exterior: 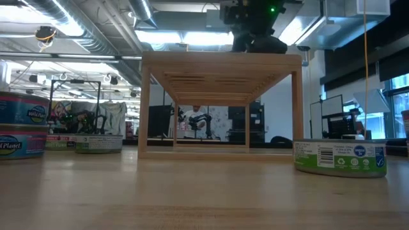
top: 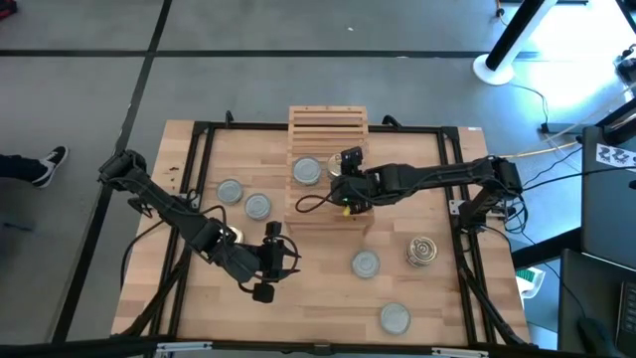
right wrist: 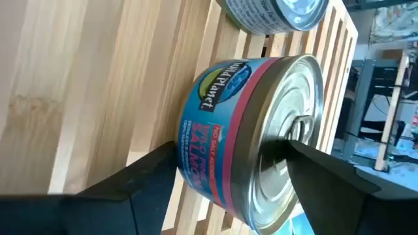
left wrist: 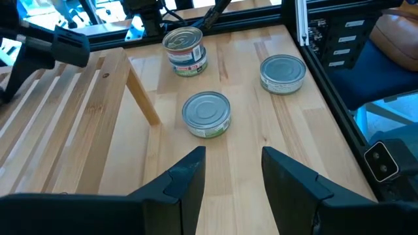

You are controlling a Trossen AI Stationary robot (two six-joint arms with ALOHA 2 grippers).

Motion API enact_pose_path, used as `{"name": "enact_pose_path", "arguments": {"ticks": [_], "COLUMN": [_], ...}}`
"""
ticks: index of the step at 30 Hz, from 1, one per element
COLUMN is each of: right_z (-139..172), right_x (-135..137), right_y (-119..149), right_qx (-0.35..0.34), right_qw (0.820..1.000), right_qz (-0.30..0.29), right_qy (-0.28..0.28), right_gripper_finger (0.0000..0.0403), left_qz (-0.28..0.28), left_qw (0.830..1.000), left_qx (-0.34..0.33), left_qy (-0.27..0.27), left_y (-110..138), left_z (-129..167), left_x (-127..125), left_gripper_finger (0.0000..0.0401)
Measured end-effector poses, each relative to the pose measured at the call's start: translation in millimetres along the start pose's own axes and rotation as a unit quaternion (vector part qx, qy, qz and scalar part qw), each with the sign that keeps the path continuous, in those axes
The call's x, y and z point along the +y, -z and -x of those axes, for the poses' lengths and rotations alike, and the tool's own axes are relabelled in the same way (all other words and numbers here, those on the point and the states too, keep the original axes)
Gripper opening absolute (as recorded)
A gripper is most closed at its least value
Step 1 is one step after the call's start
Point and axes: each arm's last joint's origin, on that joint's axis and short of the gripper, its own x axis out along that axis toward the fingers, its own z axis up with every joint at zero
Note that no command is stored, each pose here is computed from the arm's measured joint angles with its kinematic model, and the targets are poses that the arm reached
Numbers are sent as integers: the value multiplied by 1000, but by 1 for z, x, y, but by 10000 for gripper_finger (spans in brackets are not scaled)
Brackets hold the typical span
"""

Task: Stack canned seafood by type on shelf
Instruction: Put the blue tuna can on the shelf

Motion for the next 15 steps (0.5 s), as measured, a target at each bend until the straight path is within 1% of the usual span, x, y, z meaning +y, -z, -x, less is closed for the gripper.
{"name": "enact_pose_path", "arguments": {"ticks": [3,10,12,15], "right_z": [0,10,15,21], "right_x": [0,-6,-10,-14], "right_y": [1,4,4,3], "right_qx": [6,8,9,-6], "right_qw": [1000,1000,1000,999], "right_qz": [1,8,2,-14], "right_qy": [7,-10,-12,-34], "right_gripper_finger": [284,284,284,285], "left_qz": [0,0,0,1], "left_qw": [1000,1000,1000,1000], "left_qx": [0,0,0,-1], "left_qy": [0,0,0,0], "left_y": [0,0,0,0], "left_z": [0,0,0,0], "left_x": [0,0,0,0], "left_gripper_finger": [145,145,145,145]}}
